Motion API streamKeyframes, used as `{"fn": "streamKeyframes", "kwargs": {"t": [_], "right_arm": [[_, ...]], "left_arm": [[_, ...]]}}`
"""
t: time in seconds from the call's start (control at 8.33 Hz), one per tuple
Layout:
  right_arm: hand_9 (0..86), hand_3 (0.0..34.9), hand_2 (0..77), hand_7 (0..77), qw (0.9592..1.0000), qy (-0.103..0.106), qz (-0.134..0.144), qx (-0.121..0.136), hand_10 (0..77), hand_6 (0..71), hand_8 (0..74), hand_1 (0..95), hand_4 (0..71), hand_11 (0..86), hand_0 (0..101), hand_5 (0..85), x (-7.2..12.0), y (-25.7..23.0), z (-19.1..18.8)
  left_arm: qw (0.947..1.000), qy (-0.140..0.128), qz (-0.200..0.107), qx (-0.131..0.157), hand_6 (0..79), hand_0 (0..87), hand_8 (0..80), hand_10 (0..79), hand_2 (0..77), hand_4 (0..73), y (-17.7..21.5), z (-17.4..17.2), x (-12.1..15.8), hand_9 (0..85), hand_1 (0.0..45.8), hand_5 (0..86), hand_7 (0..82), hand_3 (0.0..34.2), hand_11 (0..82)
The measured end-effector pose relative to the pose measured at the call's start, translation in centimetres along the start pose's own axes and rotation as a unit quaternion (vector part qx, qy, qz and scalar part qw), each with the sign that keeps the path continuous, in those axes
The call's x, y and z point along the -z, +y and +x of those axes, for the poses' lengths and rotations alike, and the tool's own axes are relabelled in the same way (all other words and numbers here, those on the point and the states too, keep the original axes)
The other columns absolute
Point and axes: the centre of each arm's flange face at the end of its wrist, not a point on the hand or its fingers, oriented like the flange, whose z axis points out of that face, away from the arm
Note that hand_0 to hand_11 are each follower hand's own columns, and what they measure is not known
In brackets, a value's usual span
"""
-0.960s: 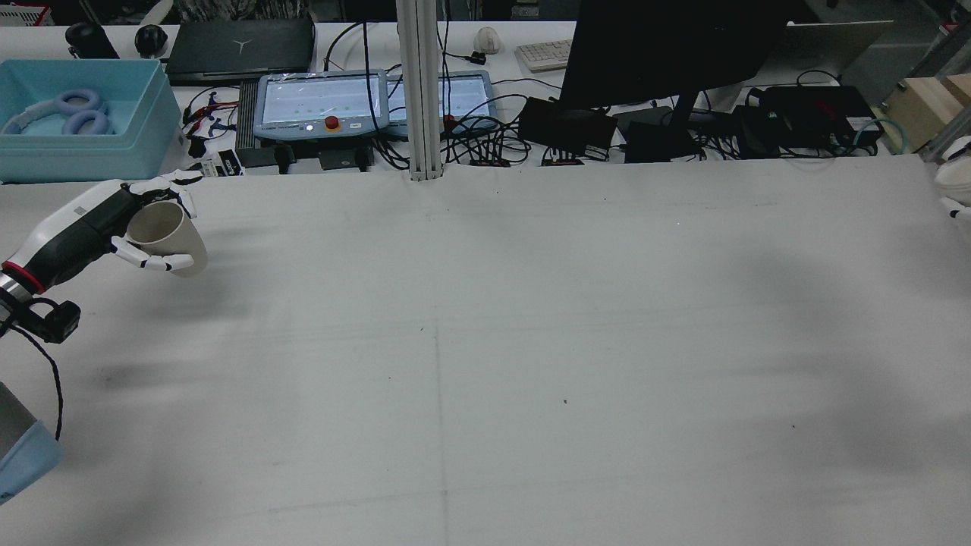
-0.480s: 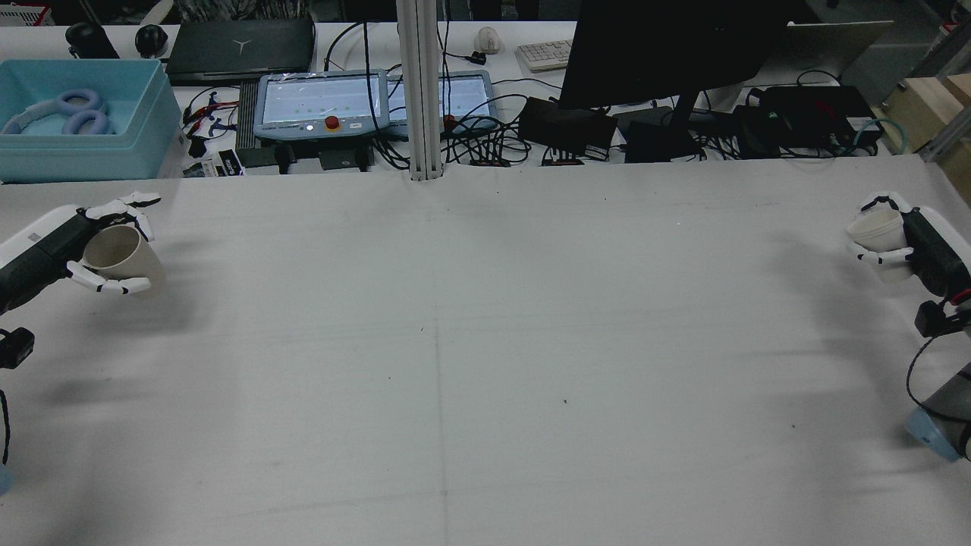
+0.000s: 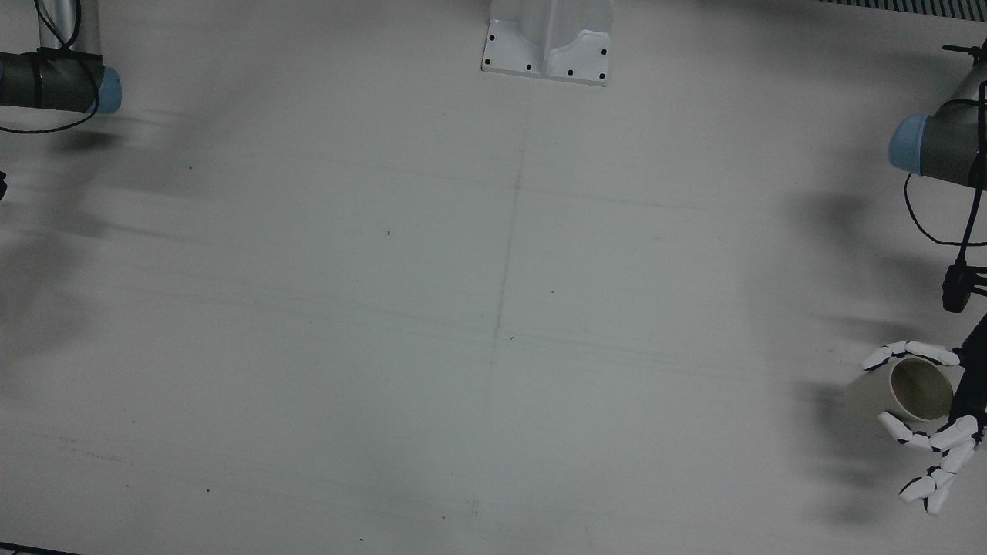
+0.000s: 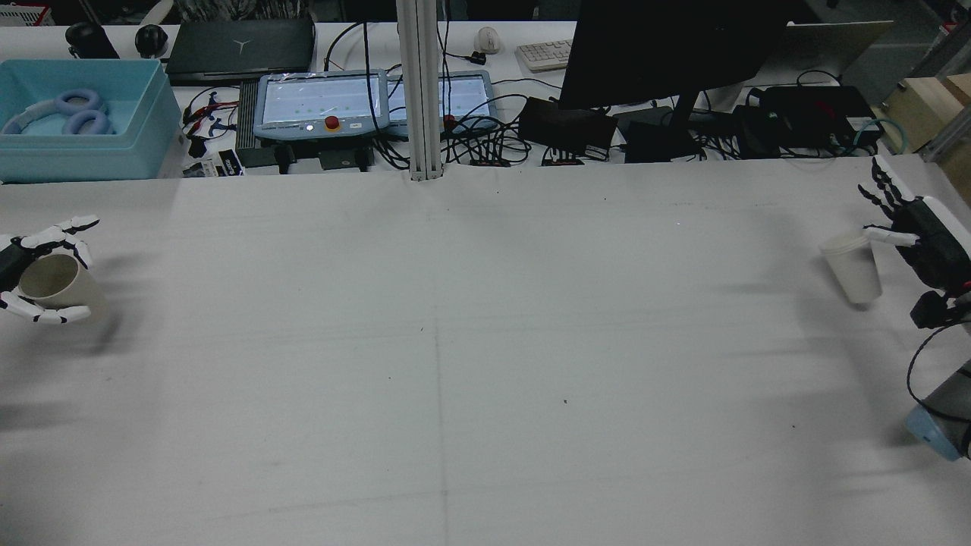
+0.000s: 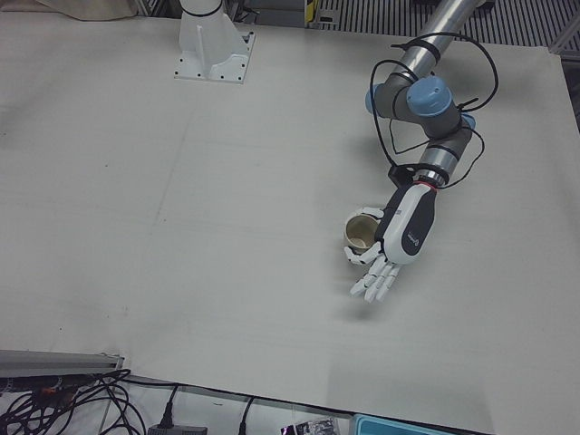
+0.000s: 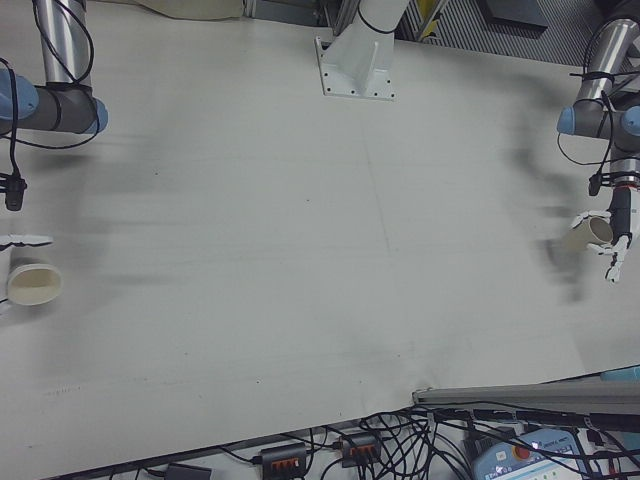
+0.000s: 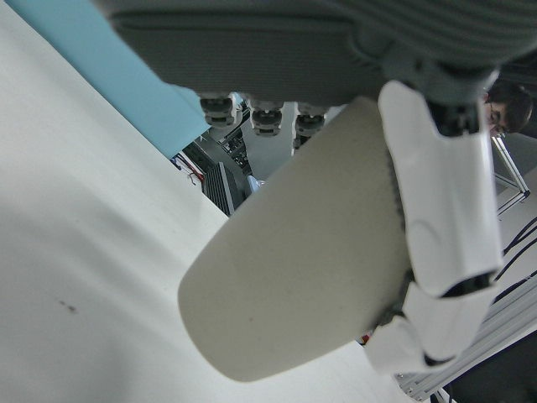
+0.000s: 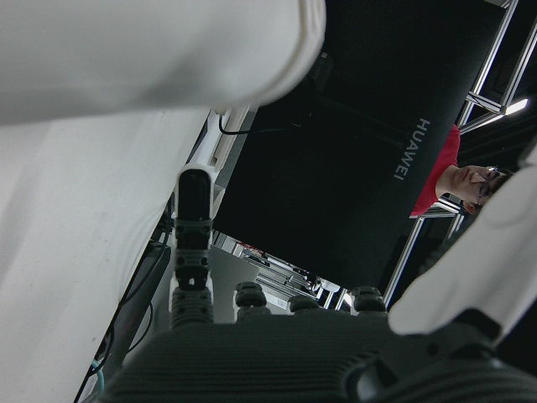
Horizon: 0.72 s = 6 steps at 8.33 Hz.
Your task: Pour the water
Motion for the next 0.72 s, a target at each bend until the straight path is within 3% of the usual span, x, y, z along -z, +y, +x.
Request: {"fn": "streamKeyframes", "kwargs": {"t": [0.12,0.24,0.36,0.48,0.6,0.72], "right_arm": [[0.0,12.4,7.1,0.5,0.9999,-0.01,-0.004,-0.004,39.3,0.0,5.4,0.5,0.0,44.7,40,3.8,0.4,0.2,-1.2],[0.5,22.1,1.1,0.5,0.9998,-0.018,-0.006,-0.007,26.2,0.0,6.0,0.5,0.0,32.7,40,3.8,0.7,0.4,-2.2],[0.0,22.1,1.1,0.5,0.9996,-0.024,-0.009,-0.009,9.8,0.0,6.0,0.5,0.0,19.6,40,3.8,0.6,0.6,-2.9],[0.0,29.8,1.1,0.5,0.9995,-0.029,-0.012,-0.011,0.5,0.0,5.4,0.5,0.0,4.4,40,3.8,0.5,0.9,-3.3],[0.0,29.8,1.1,0.5,0.9993,-0.032,-0.013,-0.012,0.0,0.0,5.4,0.5,0.0,1.1,40,3.8,0.4,1.1,-3.6],[0.5,29.6,1.1,0.5,0.9993,-0.034,-0.013,-0.012,0.0,0.0,5.4,0.5,0.0,1.1,40,3.8,0.7,1.0,-3.9]], "left_arm": [[0.9999,-0.005,0.004,-0.009,9.3,56.0,9.3,3.3,33.3,34.9,-1.0,-0.7,1.1,2.2,16.4,49.6,12.5,4.8,5.5],[0.9998,-0.011,0.009,-0.015,9.3,56.0,9.3,3.3,30.0,34.9,-1.9,-1.5,1.8,2.2,17.5,49.6,12.5,4.8,7.6],[0.9996,-0.016,0.014,-0.018,9.3,55.5,9.3,3.3,22.9,34.4,-2.9,-2.4,2.4,2.2,21.8,49.6,12.5,4.7,6.0],[0.9994,-0.021,0.018,-0.02,6.5,54.6,9.3,0.5,4.4,35.5,-3.7,-3.2,2.8,1.6,5.4,50.7,9.8,4.6,2.2],[0.9993,-0.024,0.021,-0.021,4.9,53.5,9.3,0.5,4.4,36.5,-4.3,-3.7,3.0,1.6,5.4,48.0,9.8,4.6,2.2],[0.9991,-0.027,0.023,-0.022,3.3,53.4,9.3,0.5,2.2,30.5,-4.6,-4.0,3.2,1.6,10.9,43.6,6.5,4.7,1.1]]}}
